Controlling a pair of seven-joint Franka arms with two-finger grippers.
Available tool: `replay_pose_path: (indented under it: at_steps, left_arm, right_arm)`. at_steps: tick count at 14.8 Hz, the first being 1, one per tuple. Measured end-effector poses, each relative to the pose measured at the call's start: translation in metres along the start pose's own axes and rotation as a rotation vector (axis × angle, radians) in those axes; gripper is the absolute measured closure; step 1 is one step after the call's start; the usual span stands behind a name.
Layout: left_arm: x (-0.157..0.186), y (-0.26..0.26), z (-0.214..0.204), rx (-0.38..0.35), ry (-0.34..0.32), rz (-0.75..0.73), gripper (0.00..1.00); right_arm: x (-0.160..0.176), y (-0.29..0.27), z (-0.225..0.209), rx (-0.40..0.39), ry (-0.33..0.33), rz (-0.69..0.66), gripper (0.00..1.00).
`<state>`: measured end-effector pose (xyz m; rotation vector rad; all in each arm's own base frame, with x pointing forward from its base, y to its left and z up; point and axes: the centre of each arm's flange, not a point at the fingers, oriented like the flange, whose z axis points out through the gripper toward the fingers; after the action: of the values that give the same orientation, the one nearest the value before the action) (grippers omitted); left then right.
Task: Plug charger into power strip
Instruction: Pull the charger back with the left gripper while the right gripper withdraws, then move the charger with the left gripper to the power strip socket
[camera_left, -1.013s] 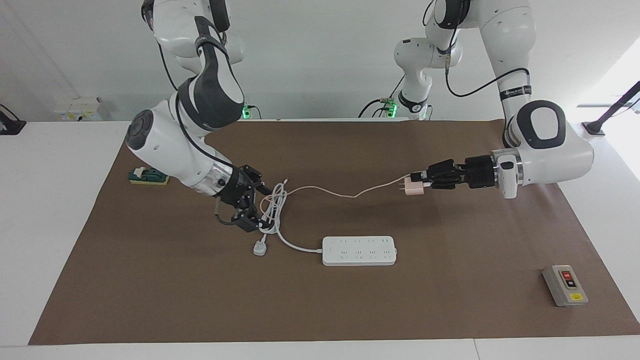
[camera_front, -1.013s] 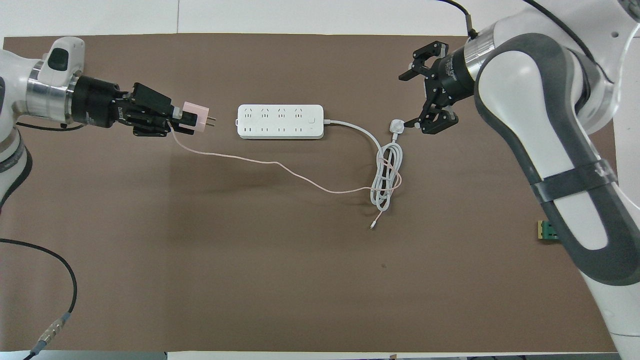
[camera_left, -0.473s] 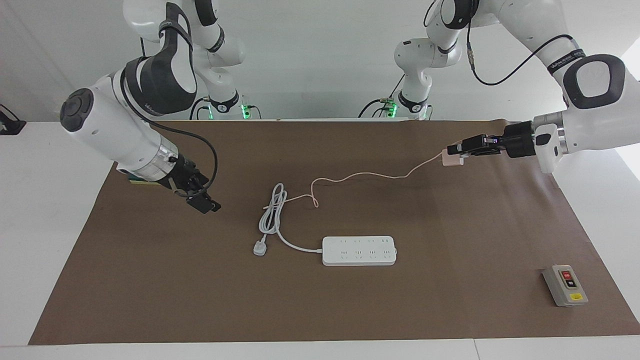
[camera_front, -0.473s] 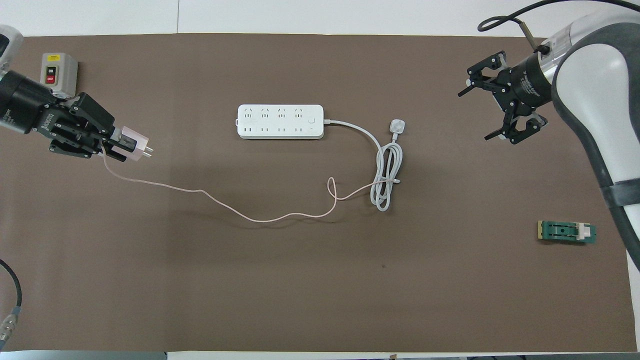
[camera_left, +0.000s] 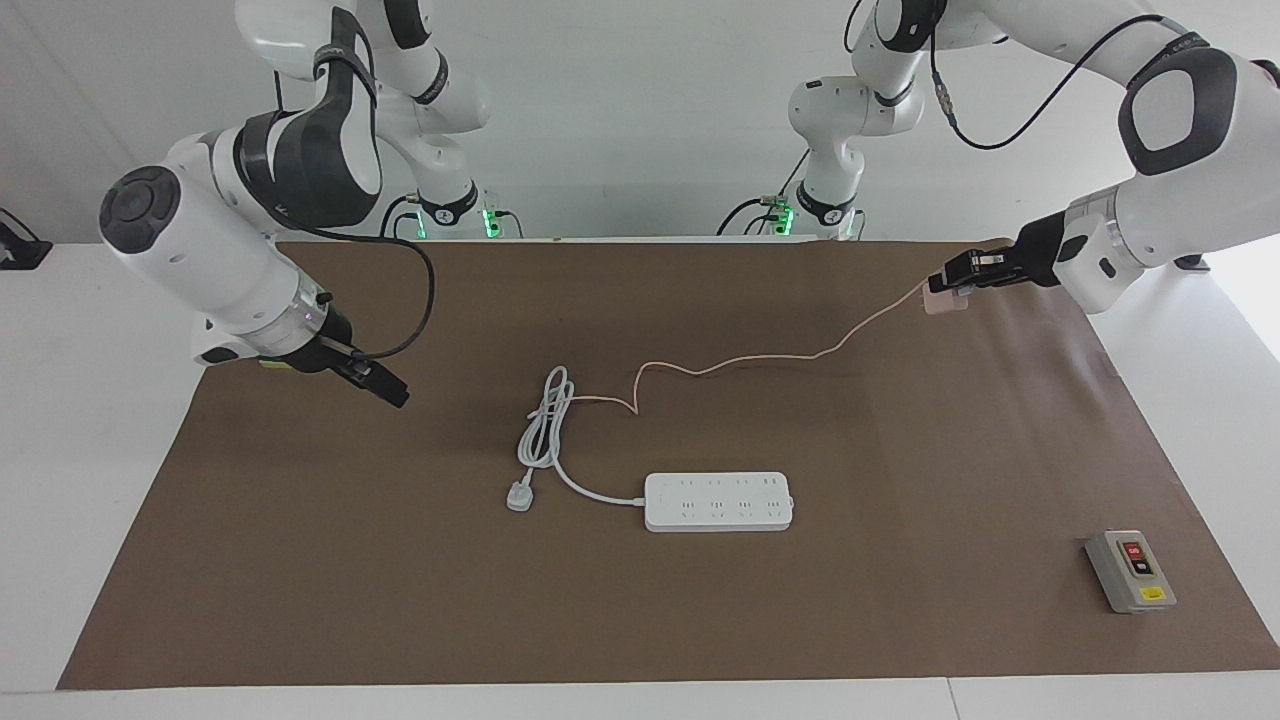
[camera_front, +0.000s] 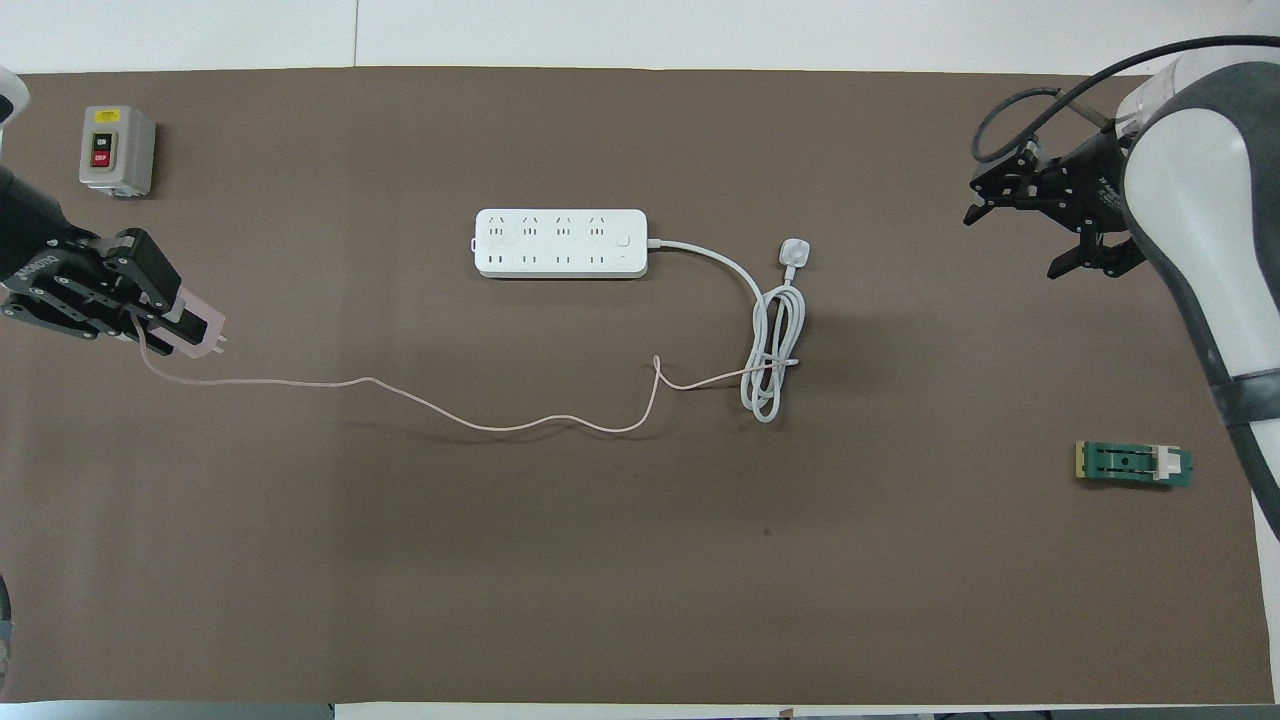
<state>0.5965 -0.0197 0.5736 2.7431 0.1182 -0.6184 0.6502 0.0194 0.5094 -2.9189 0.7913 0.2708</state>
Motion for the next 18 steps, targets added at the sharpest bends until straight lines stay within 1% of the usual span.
replay_pose_path:
  at_steps: [2,4,5,6,8,9,11,14,15,16,18]
  left_arm:
    - [-0.001,-0.001,-0.004,0.027,0.027,-0.007,0.69]
    - [-0.003,0.01,-0.002,0.09,0.042,-0.029,0.69]
    - [-0.004,0.019,0.001,0.119,0.05,-0.081,0.69]
    - [-0.005,0.027,0.004,0.134,0.057,-0.155,0.69]
    - [-0.006,0.042,0.009,0.142,0.074,-0.308,0.69]
    - [-0.005,0.049,0.011,0.143,0.083,-0.345,0.69]
    - [-0.005,0.057,0.014,0.151,0.095,-0.383,0.69]
    - [-0.007,0.058,0.012,0.184,0.126,-0.423,0.69]
    - [-0.007,0.059,0.008,0.179,0.154,-0.441,0.69]
    - [-0.004,0.062,0.004,0.162,0.197,-0.48,0.69]
    - [0.007,0.075,0.002,0.105,0.294,-0.622,0.69]
  right_arm:
    - [-0.001,0.003,-0.004,-0.025,0.016,-0.076,0.0]
    - [-0.001,0.007,-0.009,-0.056,0.037,-0.161,0.0]
    - [-0.002,0.009,-0.013,-0.068,0.046,-0.202,0.0]
    - [-0.004,0.011,-0.017,-0.073,0.052,-0.237,0.0]
    - [-0.009,0.015,-0.027,-0.083,0.059,-0.282,0.0]
    - [-0.011,0.017,-0.032,-0.09,0.067,-0.297,0.0]
    - [-0.017,0.02,-0.042,-0.096,0.076,-0.327,0.0]
    - [-0.026,0.025,-0.057,-0.096,0.091,-0.371,0.0]
    - [-0.029,0.028,-0.063,-0.102,0.095,-0.386,0.0]
    - [-0.033,0.031,-0.069,-0.111,0.101,-0.398,0.0]
    - [-0.042,0.037,-0.079,-0.121,0.112,-0.419,0.0]
